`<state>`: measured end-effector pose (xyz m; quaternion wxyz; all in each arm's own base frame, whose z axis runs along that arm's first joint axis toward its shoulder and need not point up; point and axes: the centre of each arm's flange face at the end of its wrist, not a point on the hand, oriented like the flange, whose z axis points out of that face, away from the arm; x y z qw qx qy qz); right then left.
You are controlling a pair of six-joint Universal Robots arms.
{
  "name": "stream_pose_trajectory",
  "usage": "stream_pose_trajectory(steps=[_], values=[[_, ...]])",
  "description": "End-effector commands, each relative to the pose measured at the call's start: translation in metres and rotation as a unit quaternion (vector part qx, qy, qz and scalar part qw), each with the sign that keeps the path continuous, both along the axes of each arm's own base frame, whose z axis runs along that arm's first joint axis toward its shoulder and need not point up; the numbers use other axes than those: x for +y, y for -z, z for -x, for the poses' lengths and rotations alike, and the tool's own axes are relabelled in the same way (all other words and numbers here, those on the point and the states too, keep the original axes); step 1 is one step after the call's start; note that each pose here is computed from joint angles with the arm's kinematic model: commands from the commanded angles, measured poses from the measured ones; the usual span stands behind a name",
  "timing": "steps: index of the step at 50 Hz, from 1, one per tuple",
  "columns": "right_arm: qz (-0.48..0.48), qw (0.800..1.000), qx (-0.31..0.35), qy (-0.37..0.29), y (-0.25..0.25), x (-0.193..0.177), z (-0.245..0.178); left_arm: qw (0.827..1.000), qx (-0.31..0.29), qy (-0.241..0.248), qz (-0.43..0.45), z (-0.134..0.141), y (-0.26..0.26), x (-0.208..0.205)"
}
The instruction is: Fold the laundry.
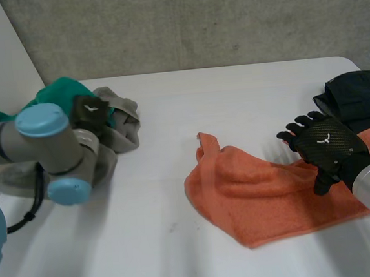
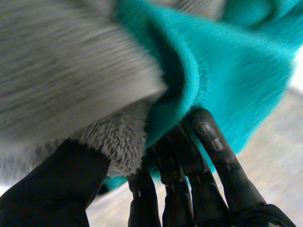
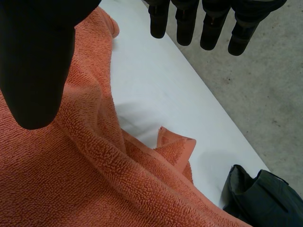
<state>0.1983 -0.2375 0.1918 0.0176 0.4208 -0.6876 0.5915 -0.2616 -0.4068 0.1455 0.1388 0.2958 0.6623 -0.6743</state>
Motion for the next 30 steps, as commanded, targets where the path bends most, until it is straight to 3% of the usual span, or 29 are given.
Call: stream_pose_trajectory(steps=[1, 4, 8, 11, 16, 23, 30], values=[[0.002, 1.0, 0.002, 0.001, 0.0, 0.0, 0.0, 0.971, -0.043, -0.199, 0.122, -0.083, -0.046, -0.065], [0.003, 1.0, 0.003, -0.001, -0.001, 0.001, -0.001, 0.941, -0.044, -0.277, 0.192, -0.126, -0.076, -0.081], [0.002, 1.0, 0.003, -0.003, 0.0, 0.002, -0.002, 0.926, -0.034, -0.291, 0.238, -0.14, -0.097, -0.08], [0.001, 1.0, 0.002, -0.003, 0.0, 0.003, -0.002, 0.933, -0.04, -0.279, 0.224, -0.136, -0.087, -0.075], [0.0, 1.0, 0.002, -0.003, 0.0, 0.003, -0.002, 0.958, -0.053, -0.217, 0.183, -0.095, -0.059, -0.05], [0.002, 1.0, 0.0, -0.003, -0.003, 0.002, -0.002, 0.974, -0.059, -0.166, 0.143, -0.06, -0.054, -0.007], [-0.001, 1.0, 0.001, -0.002, -0.011, -0.001, 0.0, 0.992, -0.012, -0.073, 0.103, -0.012, -0.061, 0.051]])
